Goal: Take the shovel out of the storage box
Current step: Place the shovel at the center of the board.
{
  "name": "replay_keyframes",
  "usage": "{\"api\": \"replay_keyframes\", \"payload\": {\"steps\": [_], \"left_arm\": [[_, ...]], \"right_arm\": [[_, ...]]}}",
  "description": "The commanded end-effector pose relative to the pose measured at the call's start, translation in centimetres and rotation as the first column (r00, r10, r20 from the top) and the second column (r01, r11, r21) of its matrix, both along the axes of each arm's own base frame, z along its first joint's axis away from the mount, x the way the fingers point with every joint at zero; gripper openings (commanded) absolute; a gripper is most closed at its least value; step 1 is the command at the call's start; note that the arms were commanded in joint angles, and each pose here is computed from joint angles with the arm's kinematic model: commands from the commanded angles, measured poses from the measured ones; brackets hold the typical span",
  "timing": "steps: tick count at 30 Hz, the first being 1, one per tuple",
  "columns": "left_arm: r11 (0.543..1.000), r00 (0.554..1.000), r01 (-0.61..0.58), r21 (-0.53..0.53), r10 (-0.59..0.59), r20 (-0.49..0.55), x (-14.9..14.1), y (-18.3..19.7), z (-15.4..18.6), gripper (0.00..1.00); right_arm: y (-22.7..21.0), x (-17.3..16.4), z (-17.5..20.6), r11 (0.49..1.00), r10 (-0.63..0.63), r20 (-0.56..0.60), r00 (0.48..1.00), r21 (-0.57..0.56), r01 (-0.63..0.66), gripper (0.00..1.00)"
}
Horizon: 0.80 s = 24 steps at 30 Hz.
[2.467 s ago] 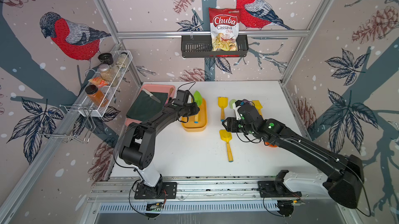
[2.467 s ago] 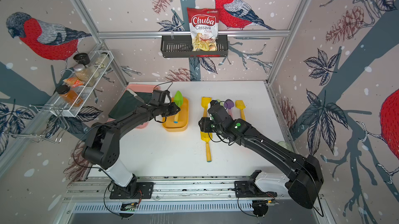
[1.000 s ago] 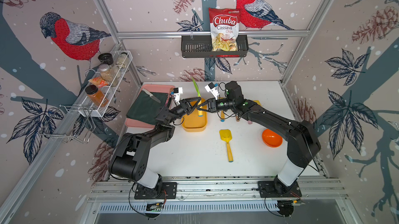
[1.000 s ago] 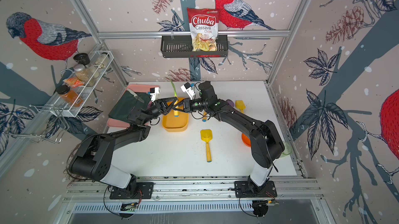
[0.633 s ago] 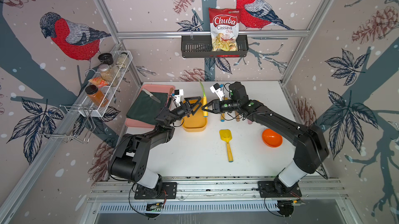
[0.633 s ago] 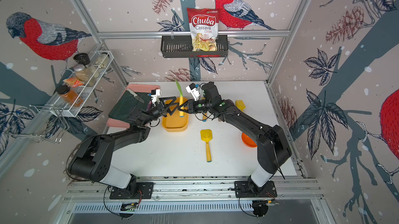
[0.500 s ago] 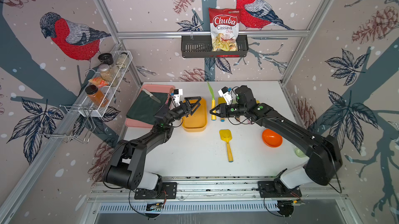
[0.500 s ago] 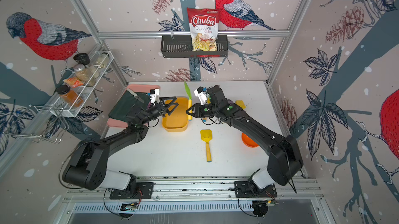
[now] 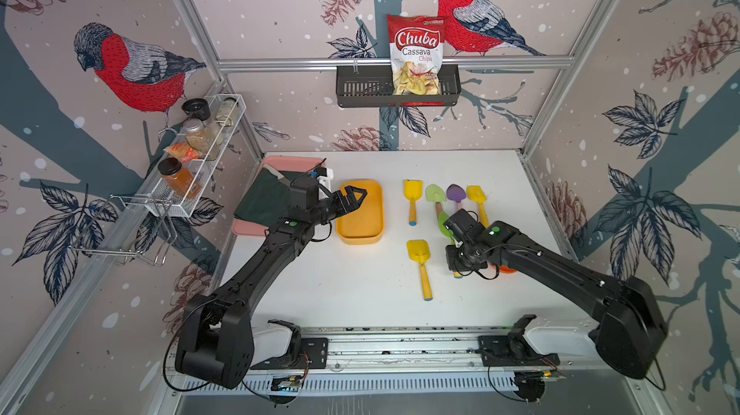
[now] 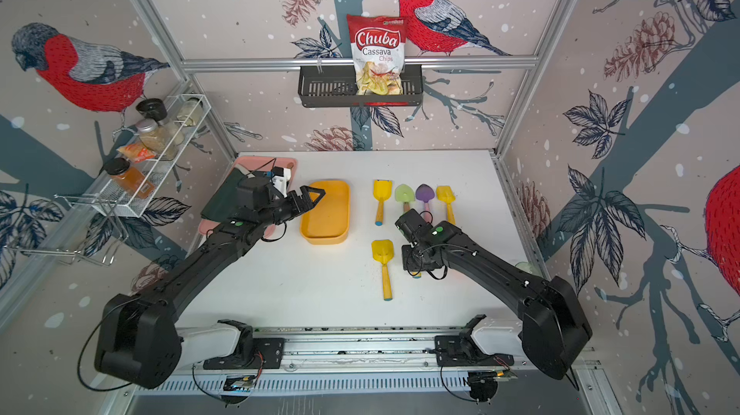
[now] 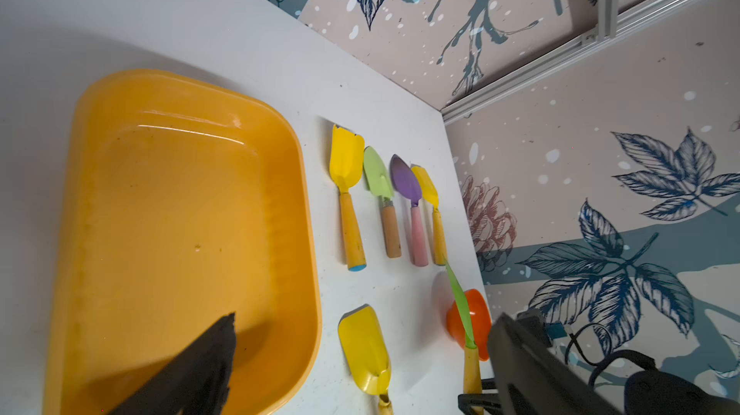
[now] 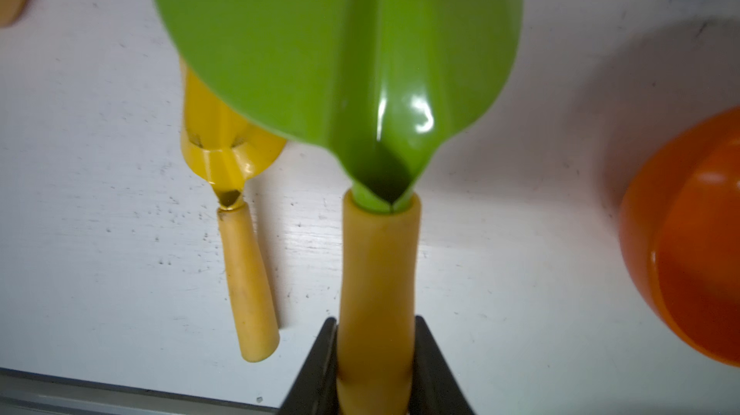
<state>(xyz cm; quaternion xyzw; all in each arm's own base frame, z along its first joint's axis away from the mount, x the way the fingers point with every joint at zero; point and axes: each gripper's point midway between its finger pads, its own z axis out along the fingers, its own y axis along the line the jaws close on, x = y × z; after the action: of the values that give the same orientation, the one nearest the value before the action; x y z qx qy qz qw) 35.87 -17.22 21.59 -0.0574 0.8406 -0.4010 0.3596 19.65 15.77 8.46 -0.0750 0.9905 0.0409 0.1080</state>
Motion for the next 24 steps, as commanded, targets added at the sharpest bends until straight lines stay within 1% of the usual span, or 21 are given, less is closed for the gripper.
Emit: {"api": "replay_keyframes", "payload": {"steps": [1, 7, 13, 16, 20, 23, 24], "left_arm": [[0.998, 1.000, 0.007, 0.062, -0.007, -0.005, -0.4, 0.5, -0.8, 0.99], [0.997, 1.000, 0.011, 0.072, -0.010, -0.013, -0.7, 0.6, -1.4, 0.99], [0.997, 0.999, 0.019, 0.073, -0.017, -0.027, -0.8, 0.5, -2.0, 0.99], [0.996, 0.999, 0.021, 0.087, -0.018, -0.034, -0.8, 0.6, -2.3, 0.99], [0.995, 0.999, 0.023, 0.093, -0.020, -0.038, -0.7, 0.6, -2.4, 0.99], [0.995, 0.999, 0.027, 0.094, -0.023, -0.044, -0.6, 0.5, -2.5, 0.99], [0.995, 0.999, 0.031, 0.094, -0.027, -0.045, -0.5, 0.5, -2.6, 0.99]], "right_arm": [[-0.9, -0.6, -1.5, 0.999, -0.017, -0.028, 0.999, -0.047, 0.016, 0.07], [-0.3, -1.8, -4.1, 0.999, 0.014, -0.107, 0.994, -0.037, -0.018, 0.07], [0.2, -2.3, -5.5, 0.997, 0.029, -0.146, 0.989, -0.069, -0.039, 0.08], [-0.2, -2.8, -6.3, 0.995, 0.016, -0.174, 0.985, -0.096, -0.033, 0.08], [-0.4, -3.3, -6.8, 0.994, -0.002, -0.195, 0.981, -0.105, -0.019, 0.11], [-0.4, -3.4, -6.8, 0.994, -0.008, -0.198, 0.980, -0.107, -0.013, 0.17], [-0.5, -3.5, -6.9, 0.994, -0.009, -0.201, 0.980, -0.109, -0.013, 0.17]]}}
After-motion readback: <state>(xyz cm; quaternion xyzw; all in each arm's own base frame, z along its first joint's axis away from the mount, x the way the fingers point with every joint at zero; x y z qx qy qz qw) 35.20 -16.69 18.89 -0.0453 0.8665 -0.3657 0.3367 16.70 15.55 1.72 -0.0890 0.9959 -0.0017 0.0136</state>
